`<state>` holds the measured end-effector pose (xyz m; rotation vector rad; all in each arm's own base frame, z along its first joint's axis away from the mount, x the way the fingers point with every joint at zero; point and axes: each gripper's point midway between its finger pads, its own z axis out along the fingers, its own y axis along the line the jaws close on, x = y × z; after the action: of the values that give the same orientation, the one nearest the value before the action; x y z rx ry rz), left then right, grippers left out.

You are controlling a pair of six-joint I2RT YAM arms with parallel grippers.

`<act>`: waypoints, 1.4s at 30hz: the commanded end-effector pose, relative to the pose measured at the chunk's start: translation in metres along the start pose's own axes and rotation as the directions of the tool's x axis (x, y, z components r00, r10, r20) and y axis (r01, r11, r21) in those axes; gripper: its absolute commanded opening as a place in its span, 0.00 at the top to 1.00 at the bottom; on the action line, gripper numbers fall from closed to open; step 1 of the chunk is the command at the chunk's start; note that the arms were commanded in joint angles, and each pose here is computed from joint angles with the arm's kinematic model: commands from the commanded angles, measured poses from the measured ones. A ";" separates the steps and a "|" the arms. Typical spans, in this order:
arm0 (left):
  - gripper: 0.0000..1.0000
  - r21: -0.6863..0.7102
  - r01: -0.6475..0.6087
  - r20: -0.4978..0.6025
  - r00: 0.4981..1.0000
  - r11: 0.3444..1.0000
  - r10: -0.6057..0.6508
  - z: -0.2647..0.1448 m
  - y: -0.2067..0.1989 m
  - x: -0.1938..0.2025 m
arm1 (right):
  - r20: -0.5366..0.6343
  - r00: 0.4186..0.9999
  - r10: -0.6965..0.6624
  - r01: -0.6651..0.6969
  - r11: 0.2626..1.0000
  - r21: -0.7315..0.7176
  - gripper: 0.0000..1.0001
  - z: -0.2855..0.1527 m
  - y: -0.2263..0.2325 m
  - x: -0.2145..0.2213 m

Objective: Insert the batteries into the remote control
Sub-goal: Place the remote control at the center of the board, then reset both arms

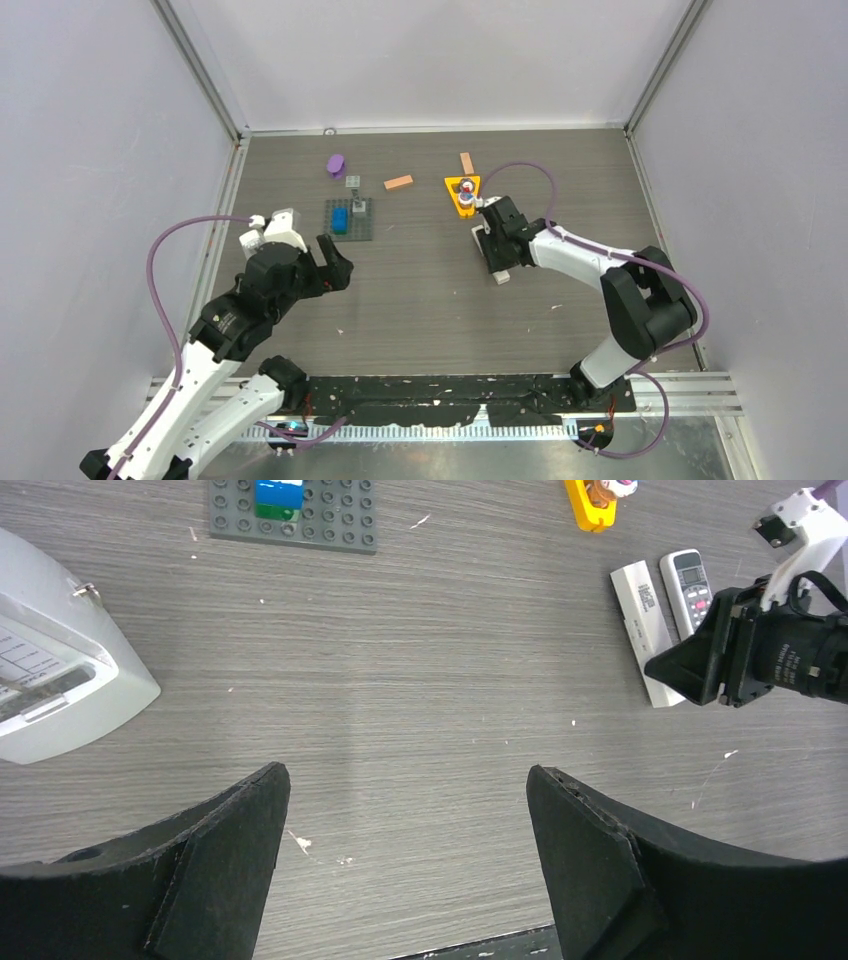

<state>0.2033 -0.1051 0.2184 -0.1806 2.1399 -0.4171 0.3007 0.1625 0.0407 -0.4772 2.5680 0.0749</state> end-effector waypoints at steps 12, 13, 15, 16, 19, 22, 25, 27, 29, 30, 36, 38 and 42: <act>0.01 0.000 0.092 -0.047 0.995 0.996 -0.092 0.006 -0.015 -0.003 | 0.099 0.985 0.140 -0.144 0.989 0.034 0.17 -0.019 -0.009 -0.040; 0.00 -0.024 0.089 -0.055 0.994 0.996 -0.090 0.004 -0.012 -0.003 | 0.128 0.980 0.152 -0.157 0.987 0.029 0.12 -0.029 -0.010 -0.046; 0.00 -0.029 0.055 -0.068 0.996 0.998 -0.057 -0.004 -0.011 -0.007 | 0.178 0.970 0.167 -0.173 0.985 0.018 0.00 -0.047 -0.011 -0.058; 0.00 -0.019 0.044 -0.068 0.997 0.999 -0.045 -0.007 -0.013 -0.010 | 0.192 0.966 0.172 -0.179 0.984 0.016 0.03 -0.055 -0.012 -0.062; 0.00 0.020 0.031 -0.026 0.999 0.999 -0.031 -0.014 -0.018 -0.020 | 0.284 0.934 0.217 -0.236 0.971 0.033 0.05 -0.090 -0.023 -0.076; 0.00 0.102 0.006 0.061 0.998 0.995 -0.012 -0.027 -0.024 -0.033 | 0.370 0.892 0.258 -0.306 0.949 0.076 0.05 -0.126 -0.041 -0.081; 0.00 0.166 -0.007 0.167 0.986 0.986 -0.021 -0.049 -0.027 -0.050 | 0.494 0.808 0.322 -0.413 0.907 0.084 0.05 -0.174 -0.063 -0.080; 0.00 0.206 -0.016 0.228 0.973 0.978 -0.032 -0.069 -0.030 -0.063 | 0.564 0.749 0.348 -0.474 0.876 0.089 0.05 -0.206 -0.077 -0.073; 0.00 0.214 -0.021 0.270 0.962 0.977 -0.038 -0.089 -0.026 -0.073 | 0.623 0.692 0.364 -0.532 0.841 0.100 0.05 -0.237 -0.094 -0.060; 0.00 0.209 -0.017 0.279 0.959 0.978 -0.043 -0.097 -0.023 -0.075 | 0.666 0.642 0.380 -0.557 0.828 0.064 0.05 -0.258 -0.099 -0.055; 0.00 0.210 -0.015 0.299 0.953 0.978 -0.050 -0.129 -0.010 -0.075 | 0.783 0.460 0.418 -0.630 0.776 -0.044 0.05 -0.341 -0.123 -0.018; 0.00 0.217 -0.012 0.308 0.950 0.976 -0.057 -0.138 -0.005 -0.072 | 0.803 0.428 0.415 -0.654 0.756 -0.042 0.05 -0.368 -0.133 -0.004; 0.00 0.246 0.020 0.311 0.945 0.969 -0.098 -0.156 0.002 -0.065 | 0.816 0.399 0.419 -0.647 0.759 -0.074 0.05 -0.412 -0.139 0.012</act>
<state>0.1303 -0.0609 0.3490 -0.1526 1.7532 -0.6245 0.1635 -0.0091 0.3886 0.4263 1.6360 0.1987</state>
